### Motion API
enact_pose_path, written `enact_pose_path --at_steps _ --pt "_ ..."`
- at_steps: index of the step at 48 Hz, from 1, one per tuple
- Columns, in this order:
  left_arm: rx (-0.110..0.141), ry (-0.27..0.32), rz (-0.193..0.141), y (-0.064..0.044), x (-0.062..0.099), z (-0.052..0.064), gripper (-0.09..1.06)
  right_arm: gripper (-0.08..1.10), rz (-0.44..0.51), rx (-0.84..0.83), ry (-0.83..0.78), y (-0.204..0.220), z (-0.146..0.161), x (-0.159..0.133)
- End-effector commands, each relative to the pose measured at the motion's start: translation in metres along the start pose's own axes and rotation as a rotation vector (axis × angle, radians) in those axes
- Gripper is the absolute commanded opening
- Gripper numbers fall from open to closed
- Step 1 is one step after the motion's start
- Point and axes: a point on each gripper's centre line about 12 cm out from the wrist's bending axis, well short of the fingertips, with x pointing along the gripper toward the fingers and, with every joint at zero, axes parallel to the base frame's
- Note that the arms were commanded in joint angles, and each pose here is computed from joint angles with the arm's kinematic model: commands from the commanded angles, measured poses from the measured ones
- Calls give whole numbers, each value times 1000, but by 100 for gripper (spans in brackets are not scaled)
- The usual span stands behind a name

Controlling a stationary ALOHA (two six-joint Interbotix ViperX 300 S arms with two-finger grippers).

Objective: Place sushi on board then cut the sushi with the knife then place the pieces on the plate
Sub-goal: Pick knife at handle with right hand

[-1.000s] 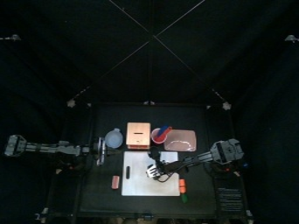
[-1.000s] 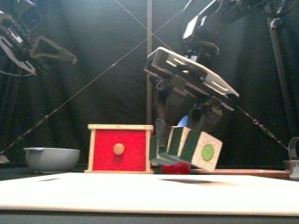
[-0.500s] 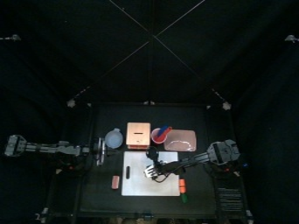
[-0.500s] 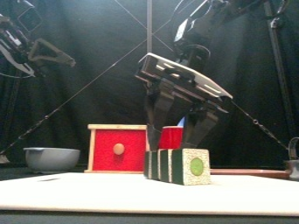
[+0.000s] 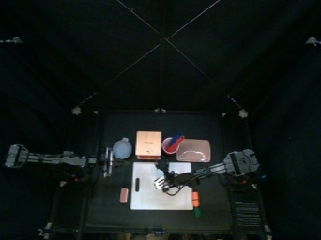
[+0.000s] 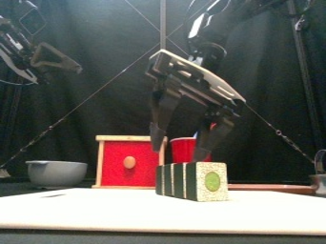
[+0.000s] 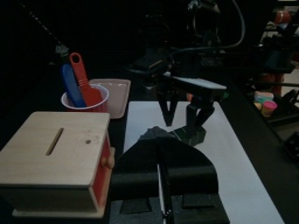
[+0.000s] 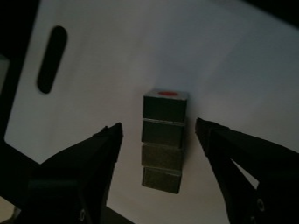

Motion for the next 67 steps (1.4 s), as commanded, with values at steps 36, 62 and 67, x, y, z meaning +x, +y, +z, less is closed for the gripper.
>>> enact_pose_path --at_steps 36,62,67 --pt "-21 -20 7 1 2 7 -3 97 127 -671 -276 24 37 -37" --pt "-84 -23 31 4 2 8 -3 97 276 -799 -375 11 45 -38" --pt "-83 -23 31 4 2 8 -3 97 291 -816 -407 4 51 -48"
